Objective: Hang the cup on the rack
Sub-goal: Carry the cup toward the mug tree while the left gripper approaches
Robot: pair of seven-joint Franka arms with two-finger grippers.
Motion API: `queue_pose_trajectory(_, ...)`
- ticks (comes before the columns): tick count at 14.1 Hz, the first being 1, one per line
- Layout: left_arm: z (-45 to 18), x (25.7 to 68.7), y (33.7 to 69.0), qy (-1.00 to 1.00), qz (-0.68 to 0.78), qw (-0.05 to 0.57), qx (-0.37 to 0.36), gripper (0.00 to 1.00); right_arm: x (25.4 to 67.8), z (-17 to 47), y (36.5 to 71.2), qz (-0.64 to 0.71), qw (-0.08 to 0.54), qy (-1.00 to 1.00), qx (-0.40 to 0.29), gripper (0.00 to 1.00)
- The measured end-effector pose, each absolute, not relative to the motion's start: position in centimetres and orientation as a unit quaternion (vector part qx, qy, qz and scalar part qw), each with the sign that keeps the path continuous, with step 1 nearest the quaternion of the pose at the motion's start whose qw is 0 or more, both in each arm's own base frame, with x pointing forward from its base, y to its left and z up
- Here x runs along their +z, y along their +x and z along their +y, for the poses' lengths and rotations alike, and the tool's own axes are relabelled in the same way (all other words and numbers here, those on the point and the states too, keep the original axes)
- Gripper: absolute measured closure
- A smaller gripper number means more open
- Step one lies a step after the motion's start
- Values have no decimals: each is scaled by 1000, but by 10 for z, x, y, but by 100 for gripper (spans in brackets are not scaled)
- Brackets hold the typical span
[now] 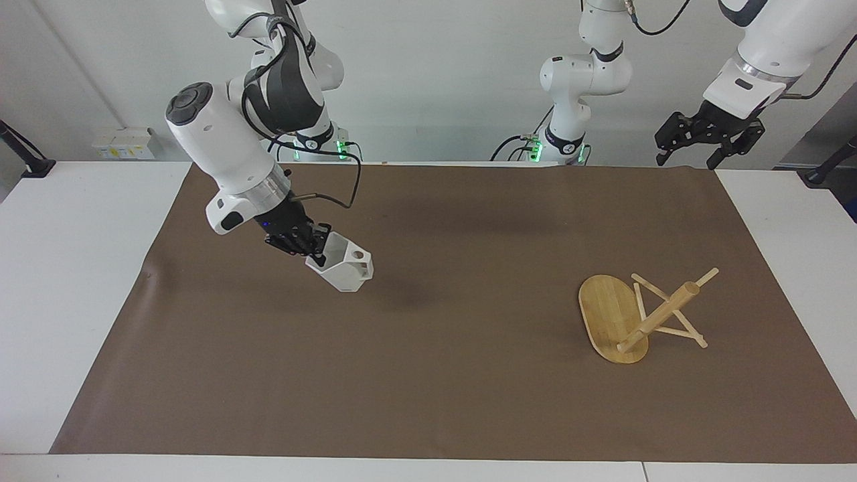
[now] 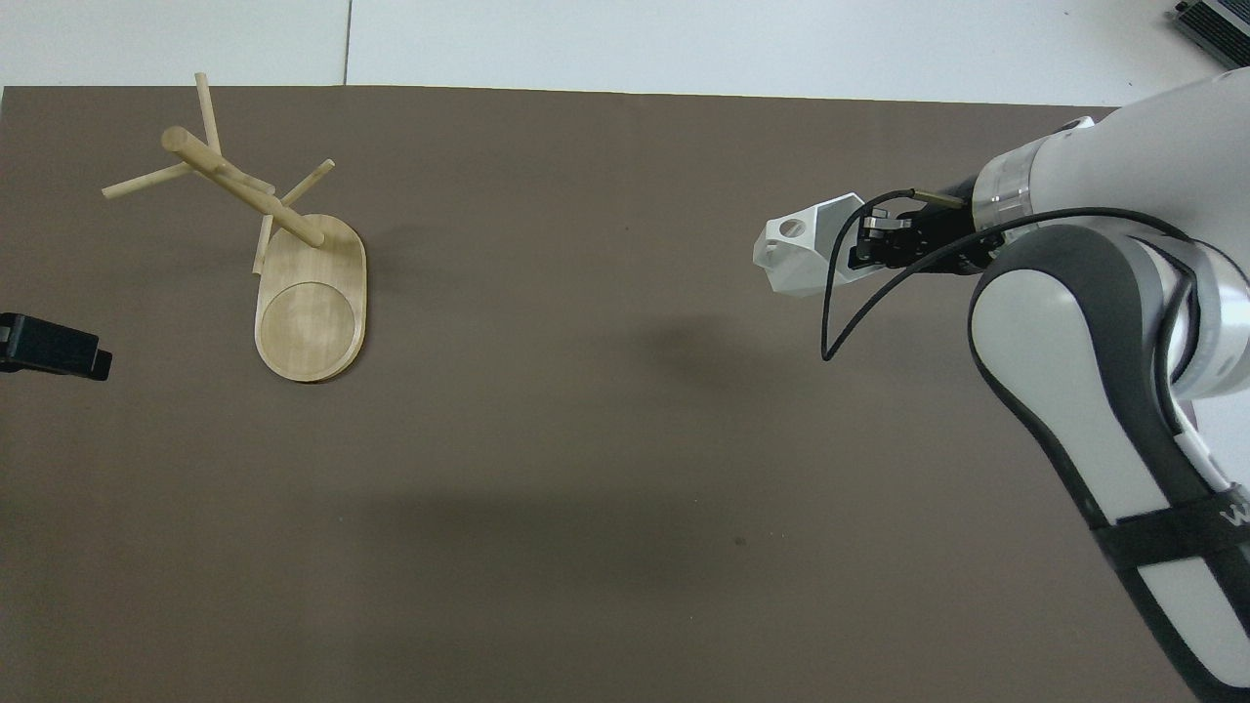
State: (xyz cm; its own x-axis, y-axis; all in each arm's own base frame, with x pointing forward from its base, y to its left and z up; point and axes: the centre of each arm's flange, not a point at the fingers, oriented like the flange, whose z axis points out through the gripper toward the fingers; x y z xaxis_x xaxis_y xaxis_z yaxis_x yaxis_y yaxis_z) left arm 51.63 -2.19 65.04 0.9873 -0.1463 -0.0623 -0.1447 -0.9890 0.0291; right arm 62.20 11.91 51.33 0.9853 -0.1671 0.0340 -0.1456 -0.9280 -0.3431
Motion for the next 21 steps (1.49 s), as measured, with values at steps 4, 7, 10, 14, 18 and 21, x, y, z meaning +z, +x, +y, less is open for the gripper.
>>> queue_pose_trajectory(4,-24,648,512,996,-75,12,-48,0,527,176,609,10,200,-979,-37,96)
queue_pose_trajectory(7,-26,649,511,997,-55,15,-47,0,532,194,604,-21,224,-973,-39,96)
queue_pose_trajectory(10,-42,652,511,997,38,51,-45,0,544,227,597,-50,239,-967,-65,96)
queue_pose_trajectory(14,-70,656,514,975,181,116,-54,0,560,281,579,-90,259,-957,-91,96)
queue_pose_trajectory(18,-92,654,521,919,337,187,-81,0,569,305,569,-71,335,-936,-78,96)
queue_pose_trajectory(21,-99,651,532,853,457,234,-97,0,582,319,566,-43,397,-913,-87,96)
